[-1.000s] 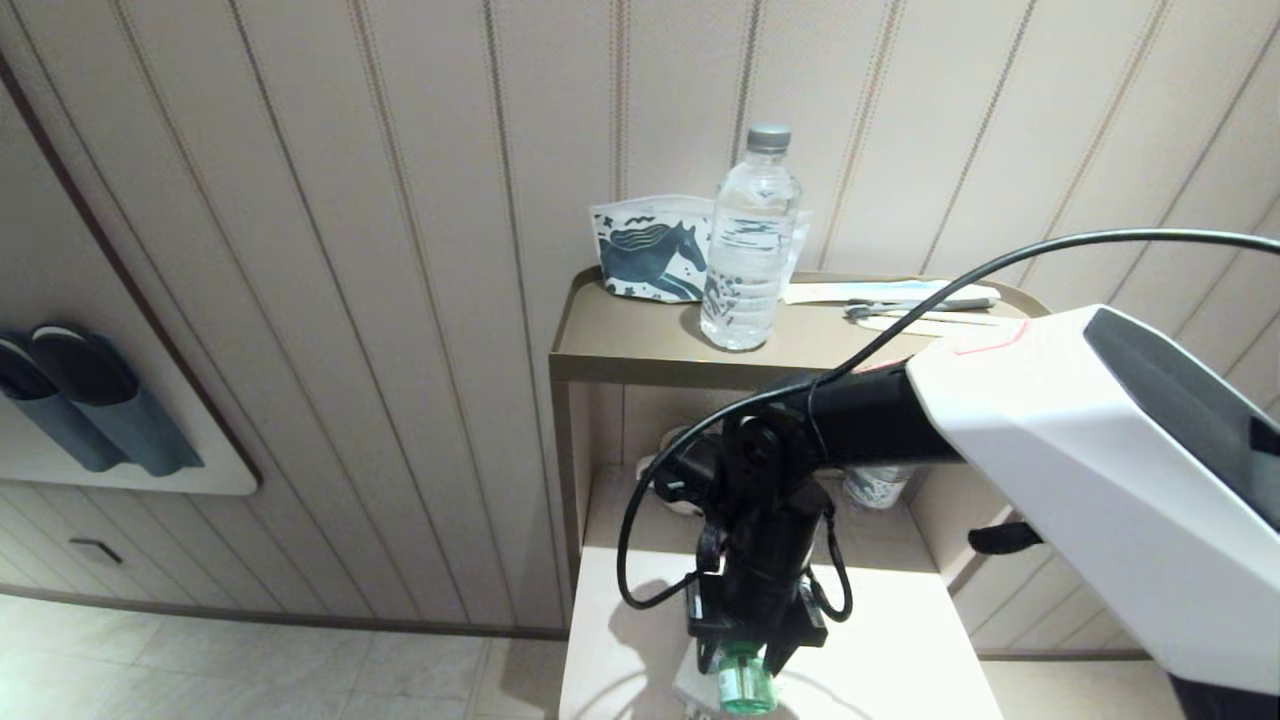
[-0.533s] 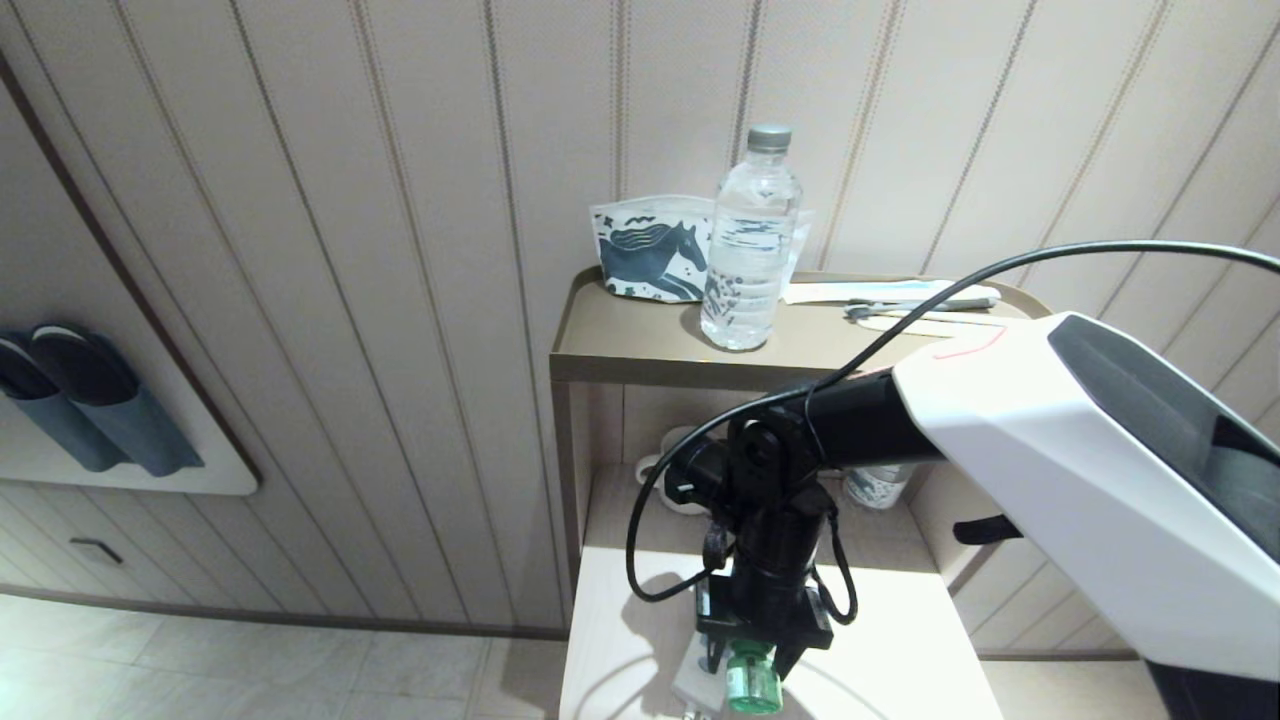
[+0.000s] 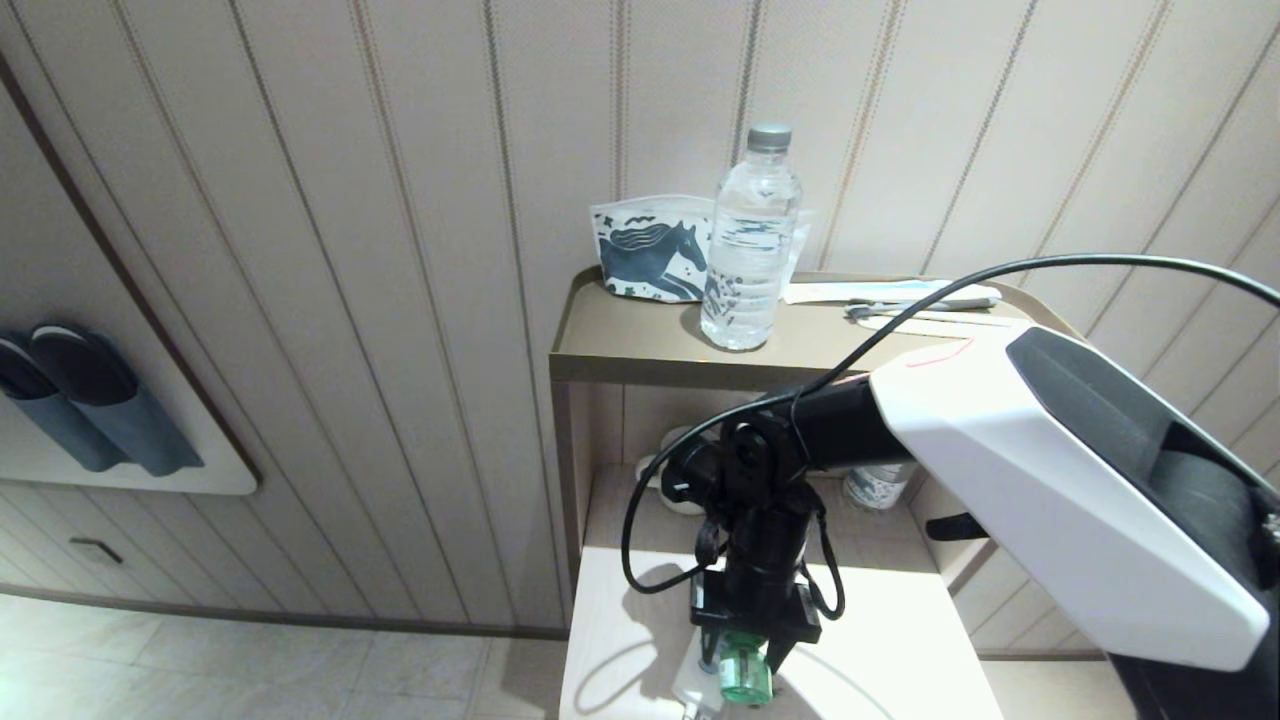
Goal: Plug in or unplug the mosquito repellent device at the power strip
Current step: Insert the plug into the socket
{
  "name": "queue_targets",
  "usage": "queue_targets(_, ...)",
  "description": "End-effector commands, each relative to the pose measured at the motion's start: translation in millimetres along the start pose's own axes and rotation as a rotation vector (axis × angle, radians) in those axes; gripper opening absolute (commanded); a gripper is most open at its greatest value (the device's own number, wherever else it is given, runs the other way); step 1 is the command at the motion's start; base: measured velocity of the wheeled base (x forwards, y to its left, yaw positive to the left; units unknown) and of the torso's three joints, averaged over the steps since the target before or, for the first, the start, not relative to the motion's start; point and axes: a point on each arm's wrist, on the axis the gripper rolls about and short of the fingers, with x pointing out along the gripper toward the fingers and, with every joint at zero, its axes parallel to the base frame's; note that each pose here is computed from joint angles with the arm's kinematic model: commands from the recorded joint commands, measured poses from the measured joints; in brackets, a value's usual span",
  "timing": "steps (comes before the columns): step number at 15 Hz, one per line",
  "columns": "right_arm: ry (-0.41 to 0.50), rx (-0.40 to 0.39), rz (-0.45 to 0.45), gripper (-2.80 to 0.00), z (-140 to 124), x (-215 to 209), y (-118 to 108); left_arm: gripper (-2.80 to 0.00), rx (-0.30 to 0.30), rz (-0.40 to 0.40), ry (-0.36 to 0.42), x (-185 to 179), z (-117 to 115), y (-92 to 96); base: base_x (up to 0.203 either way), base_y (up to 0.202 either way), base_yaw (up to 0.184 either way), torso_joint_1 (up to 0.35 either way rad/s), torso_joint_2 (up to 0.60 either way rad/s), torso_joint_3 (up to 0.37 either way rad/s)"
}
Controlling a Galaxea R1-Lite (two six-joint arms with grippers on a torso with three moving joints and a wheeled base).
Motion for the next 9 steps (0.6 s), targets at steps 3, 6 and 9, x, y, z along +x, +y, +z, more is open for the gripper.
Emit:
queue_targets(3,-0.011,0.046,0.012,-2.80,11,-4,-8,-2.80,0.001,0.000,0.000,0,0,0.0,0.000,0.000,0.000,0.000,0.00,0.000)
queue_targets(6,-0.035,0.081,0.035,-2.80,25,-2,-18,-2.80,0.001,0.001,0.000,0,0,0.0,0.000,0.000,0.000,0.000,0.00,0.000)
queue_targets(9,-0.053,0.086,0.053,-2.80,32,7,-18,-2.80,0.001,0.000,0.000,0,0,0.0,0.000,0.000,0.000,0.000,0.00,0.000)
